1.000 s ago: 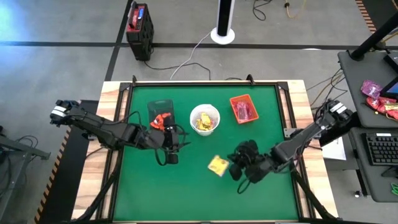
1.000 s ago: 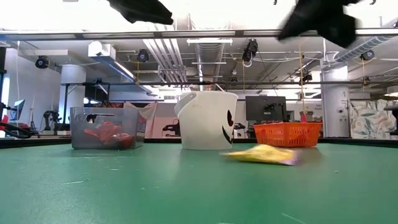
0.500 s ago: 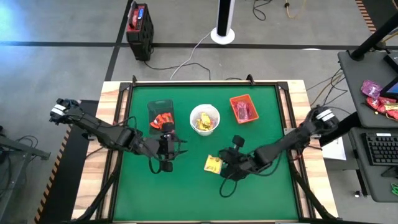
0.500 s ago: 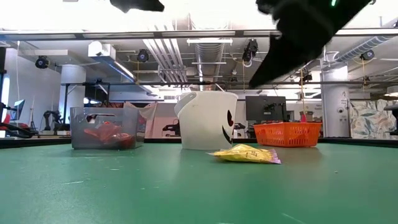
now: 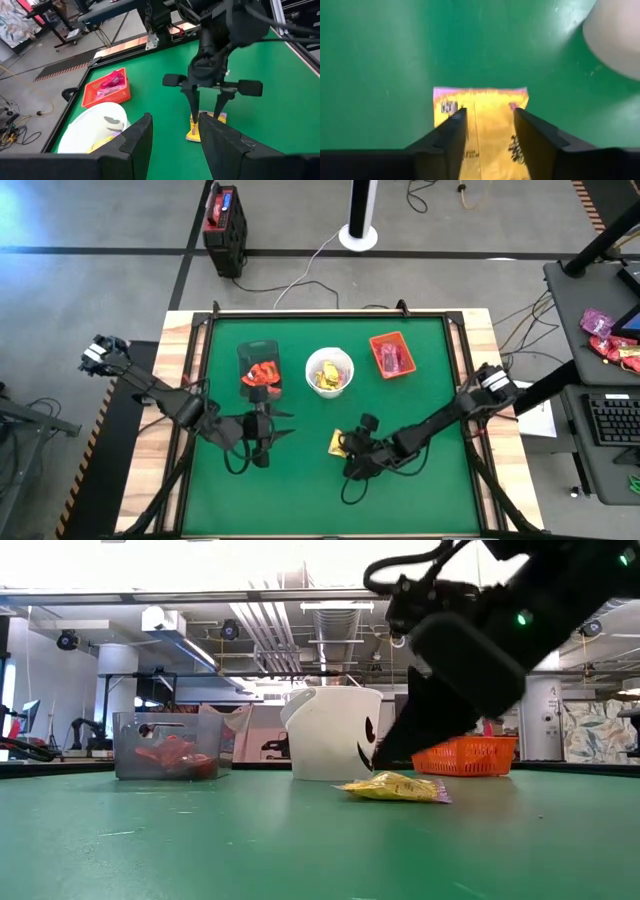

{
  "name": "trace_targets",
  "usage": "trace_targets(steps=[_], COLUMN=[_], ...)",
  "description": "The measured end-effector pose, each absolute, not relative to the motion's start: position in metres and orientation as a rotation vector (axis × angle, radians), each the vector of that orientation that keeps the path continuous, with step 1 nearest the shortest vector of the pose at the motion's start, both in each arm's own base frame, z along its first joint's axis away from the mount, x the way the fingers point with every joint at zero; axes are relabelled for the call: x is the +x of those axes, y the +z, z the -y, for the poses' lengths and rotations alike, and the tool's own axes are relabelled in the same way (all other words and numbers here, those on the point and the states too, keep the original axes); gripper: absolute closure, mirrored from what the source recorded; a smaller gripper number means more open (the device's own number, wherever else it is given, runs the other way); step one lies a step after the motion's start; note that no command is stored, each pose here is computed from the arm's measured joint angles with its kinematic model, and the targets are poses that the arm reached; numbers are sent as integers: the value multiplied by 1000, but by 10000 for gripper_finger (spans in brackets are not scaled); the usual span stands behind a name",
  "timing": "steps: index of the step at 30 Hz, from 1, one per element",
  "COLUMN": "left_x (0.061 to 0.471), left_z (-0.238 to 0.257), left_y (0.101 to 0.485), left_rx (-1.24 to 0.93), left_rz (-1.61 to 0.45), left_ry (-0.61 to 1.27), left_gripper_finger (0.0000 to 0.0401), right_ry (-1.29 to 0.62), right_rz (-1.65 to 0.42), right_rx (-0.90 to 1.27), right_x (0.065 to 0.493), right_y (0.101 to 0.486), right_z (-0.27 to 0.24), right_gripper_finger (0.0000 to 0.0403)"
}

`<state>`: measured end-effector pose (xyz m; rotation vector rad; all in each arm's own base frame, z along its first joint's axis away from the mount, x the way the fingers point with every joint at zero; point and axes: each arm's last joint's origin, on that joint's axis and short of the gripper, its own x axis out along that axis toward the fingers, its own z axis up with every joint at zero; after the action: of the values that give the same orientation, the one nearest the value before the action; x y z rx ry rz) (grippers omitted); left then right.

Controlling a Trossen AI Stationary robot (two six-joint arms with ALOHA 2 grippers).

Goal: Sort candy by brand, put in halloween buckets
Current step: Put the yellow candy into the white bucket

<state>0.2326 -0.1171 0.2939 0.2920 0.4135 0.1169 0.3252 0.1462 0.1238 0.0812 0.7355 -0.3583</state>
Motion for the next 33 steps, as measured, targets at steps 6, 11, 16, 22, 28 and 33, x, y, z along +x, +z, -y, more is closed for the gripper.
trace_targets(steps=[6,11,16,22,28,33], left_x=[233,233,233,233,233,233], left_z=[117,117,117,117,117,117], left_y=[294,294,294,294,294,294], left_rx=[287,287,287,287,287,286], left_rz=[-412,-413,-412,-413,-413,-412], left_ry=[118,118,118,118,118,118], left_gripper_finger=[258,258,258,258,258,258], right_ry=[-380,-386,-364,-315,-288,-245], right_rz=[-766,-804,-855,-882,-828,-724], right_rx=[62,30,29,73,79,55], right_x=[327,329,329,331,331,327], right_y=[108,90,77,77,100,147], right_z=[-144,-142,-141,-140,-140,-136], right_gripper_finger=[171,142,187,311,380,382])
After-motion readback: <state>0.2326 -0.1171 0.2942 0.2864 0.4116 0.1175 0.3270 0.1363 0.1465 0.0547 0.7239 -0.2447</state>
